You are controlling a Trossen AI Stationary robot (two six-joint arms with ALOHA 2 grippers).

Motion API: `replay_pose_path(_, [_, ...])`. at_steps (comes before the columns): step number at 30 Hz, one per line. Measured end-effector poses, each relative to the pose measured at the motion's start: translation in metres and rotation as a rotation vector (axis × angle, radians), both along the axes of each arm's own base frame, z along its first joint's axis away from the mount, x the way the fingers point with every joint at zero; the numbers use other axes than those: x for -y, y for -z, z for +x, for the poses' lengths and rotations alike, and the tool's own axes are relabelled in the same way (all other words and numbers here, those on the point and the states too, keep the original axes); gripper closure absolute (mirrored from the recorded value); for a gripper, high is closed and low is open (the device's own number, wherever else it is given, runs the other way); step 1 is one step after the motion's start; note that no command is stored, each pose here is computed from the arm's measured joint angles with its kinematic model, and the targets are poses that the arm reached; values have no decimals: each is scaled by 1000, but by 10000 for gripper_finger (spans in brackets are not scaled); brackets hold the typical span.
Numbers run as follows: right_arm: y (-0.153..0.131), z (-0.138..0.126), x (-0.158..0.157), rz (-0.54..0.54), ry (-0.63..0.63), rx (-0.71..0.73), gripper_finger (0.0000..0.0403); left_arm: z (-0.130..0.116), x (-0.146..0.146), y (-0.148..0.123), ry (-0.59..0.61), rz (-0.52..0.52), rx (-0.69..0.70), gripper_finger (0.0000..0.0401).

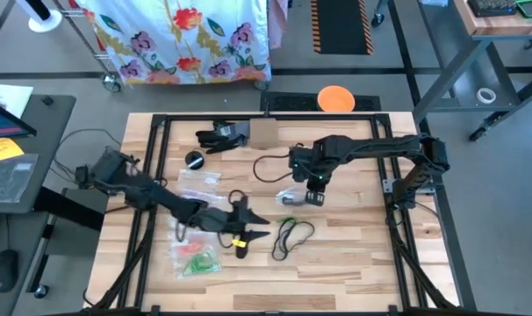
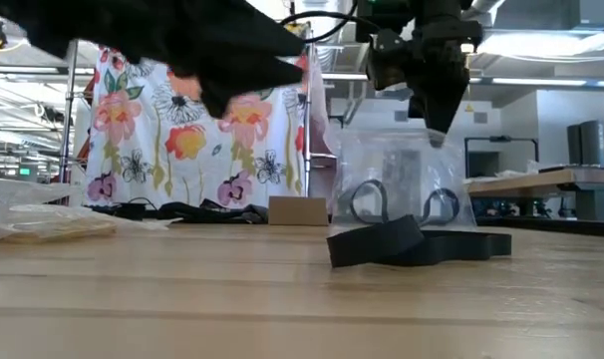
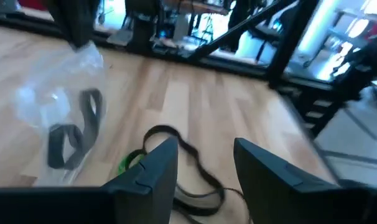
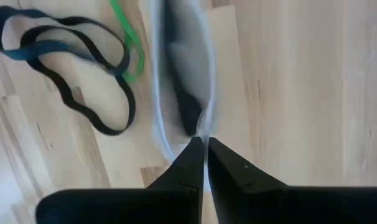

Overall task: Sort rubber bands
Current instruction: Put the black rubber band into the transparent zip bag

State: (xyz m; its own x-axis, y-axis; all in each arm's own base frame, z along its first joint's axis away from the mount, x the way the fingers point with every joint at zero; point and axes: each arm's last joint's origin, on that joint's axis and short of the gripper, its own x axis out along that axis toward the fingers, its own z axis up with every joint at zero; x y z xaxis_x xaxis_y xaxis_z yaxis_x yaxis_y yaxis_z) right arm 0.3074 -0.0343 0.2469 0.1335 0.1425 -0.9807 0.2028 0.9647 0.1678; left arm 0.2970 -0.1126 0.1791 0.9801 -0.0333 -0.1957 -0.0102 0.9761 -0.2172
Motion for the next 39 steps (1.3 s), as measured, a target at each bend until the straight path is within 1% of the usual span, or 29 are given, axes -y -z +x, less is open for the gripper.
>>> replay_pose_path(2, [-3,1,3,9,69,4,385,13,-2,12,5,2,-13,250])
replay_pose_path(4, [-7,3,5,25,114,13,385,27,-2,27,-9,1,-58,250])
replay_pose_path(9, [-14,6,-1,41,101,39,385,55,4,46,-68,-43,-124,250])
replay_pose_path(12, [-17,7,-5,44,87,48,385,65,6,55,-129,-21,-208,250])
replay_pose_path(15, [-18,8,-8,43,77,53,385,70,9,60,-188,-11,-285,250])
replay_pose_path(19, [-18,9,-11,44,67,56,385,74,16,71,-203,-25,-327,250])
replay_pose_path(25, [-18,9,-15,44,54,56,385,76,19,90,-239,-78,-354,250])
replay_pose_path(29, [-18,9,-17,49,48,55,385,76,22,92,-243,-80,-355,250])
replay_pose_path(31, [-18,9,-17,49,47,54,385,75,24,92,-229,-62,-356,254])
replay_pose_path(33, [-18,9,-17,49,47,52,385,74,24,89,-219,-53,-359,265])
replay_pose_path(35, [-18,9,-17,51,48,52,385,73,24,84,-203,-35,-365,285])
replay_pose_path(37, [-18,8,-17,57,50,48,385,70,25,77,-175,-4,-381,319])
replay_pose_path(39, [-18,7,-15,60,55,38,385,66,27,64,-153,38,-382,367])
